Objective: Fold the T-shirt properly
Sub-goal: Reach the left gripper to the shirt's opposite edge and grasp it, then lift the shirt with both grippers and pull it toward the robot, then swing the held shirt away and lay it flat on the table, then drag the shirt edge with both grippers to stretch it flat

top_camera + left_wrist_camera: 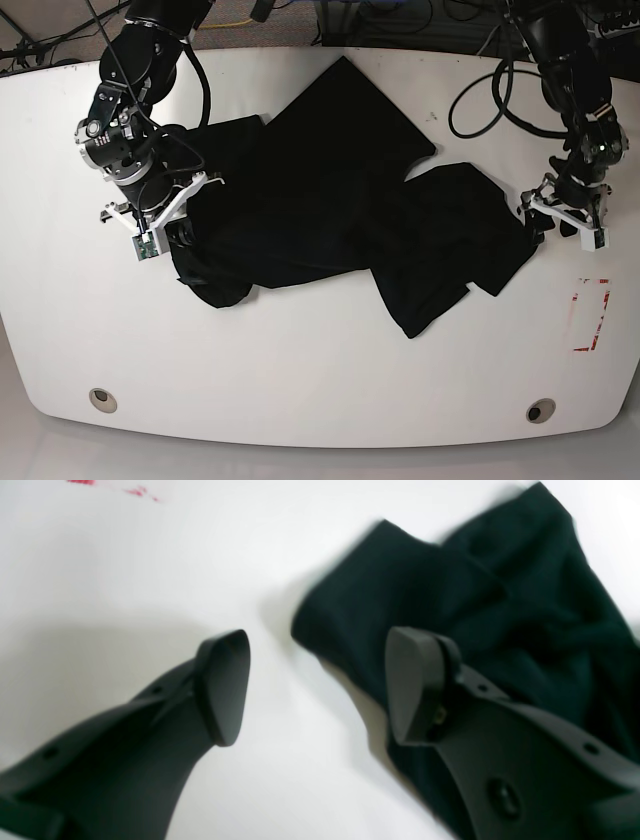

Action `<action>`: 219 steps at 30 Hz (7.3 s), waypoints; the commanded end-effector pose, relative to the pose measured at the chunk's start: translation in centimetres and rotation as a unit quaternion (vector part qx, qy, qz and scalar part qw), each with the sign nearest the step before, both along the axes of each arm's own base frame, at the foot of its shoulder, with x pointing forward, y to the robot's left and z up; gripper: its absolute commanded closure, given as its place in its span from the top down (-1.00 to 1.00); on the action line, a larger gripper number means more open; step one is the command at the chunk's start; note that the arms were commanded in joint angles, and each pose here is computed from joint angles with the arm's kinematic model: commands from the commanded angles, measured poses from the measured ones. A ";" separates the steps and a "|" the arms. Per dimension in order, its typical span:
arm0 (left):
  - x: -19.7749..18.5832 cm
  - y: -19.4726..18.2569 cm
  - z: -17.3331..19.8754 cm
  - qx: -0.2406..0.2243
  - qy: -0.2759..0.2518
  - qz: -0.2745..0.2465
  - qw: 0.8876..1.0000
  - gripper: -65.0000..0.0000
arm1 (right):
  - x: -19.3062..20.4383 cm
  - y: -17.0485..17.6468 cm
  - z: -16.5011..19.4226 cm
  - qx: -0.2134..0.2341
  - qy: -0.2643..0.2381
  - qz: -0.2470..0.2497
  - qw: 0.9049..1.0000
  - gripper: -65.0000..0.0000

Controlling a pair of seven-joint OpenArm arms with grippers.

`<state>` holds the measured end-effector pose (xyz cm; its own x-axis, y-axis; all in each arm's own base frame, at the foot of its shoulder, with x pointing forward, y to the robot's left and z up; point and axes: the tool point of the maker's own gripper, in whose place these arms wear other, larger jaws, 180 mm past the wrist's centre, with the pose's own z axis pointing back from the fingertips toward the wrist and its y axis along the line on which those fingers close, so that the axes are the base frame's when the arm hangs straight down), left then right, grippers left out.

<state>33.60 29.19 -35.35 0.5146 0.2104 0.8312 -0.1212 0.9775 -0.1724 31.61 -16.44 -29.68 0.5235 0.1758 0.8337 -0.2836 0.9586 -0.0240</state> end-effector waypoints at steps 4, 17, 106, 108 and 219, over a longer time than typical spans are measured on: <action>3.6 2.2 0.3 -0.017 -0.006 0.012 1.000 0.24 | 0.7 0.1 1.6 0.004 -0.031 0.004 1.000 -1.00; 6.9 -1.0 -2.9 -0.038 0.050 -0.039 0.997 0.24 | 0.7 0.1 1.5 0.004 -0.030 0.004 1.000 -1.00; 7.4 1.7 30.6 0.276 -0.230 -0.085 0.930 -1.00 | 15.1 -10.4 19.6 -0.118 -0.157 -0.019 0.980 -1.00; 6.3 2.4 28.5 0.275 -0.207 -0.080 0.936 -1.00 | 13.7 -11.1 16.9 -0.104 -0.135 -0.026 0.985 -1.00; -11.1 6.3 5.0 0.222 0.076 -0.108 0.966 -1.00 | -17.7 -4.9 -6.7 0.185 0.226 0.005 0.956 -0.31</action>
<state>21.47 35.42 -32.17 0.6762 -0.2484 0.6936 0.1015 0.9639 0.2462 13.31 -21.22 -37.15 0.8619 -0.0914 0.4988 -0.1709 0.8737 0.4554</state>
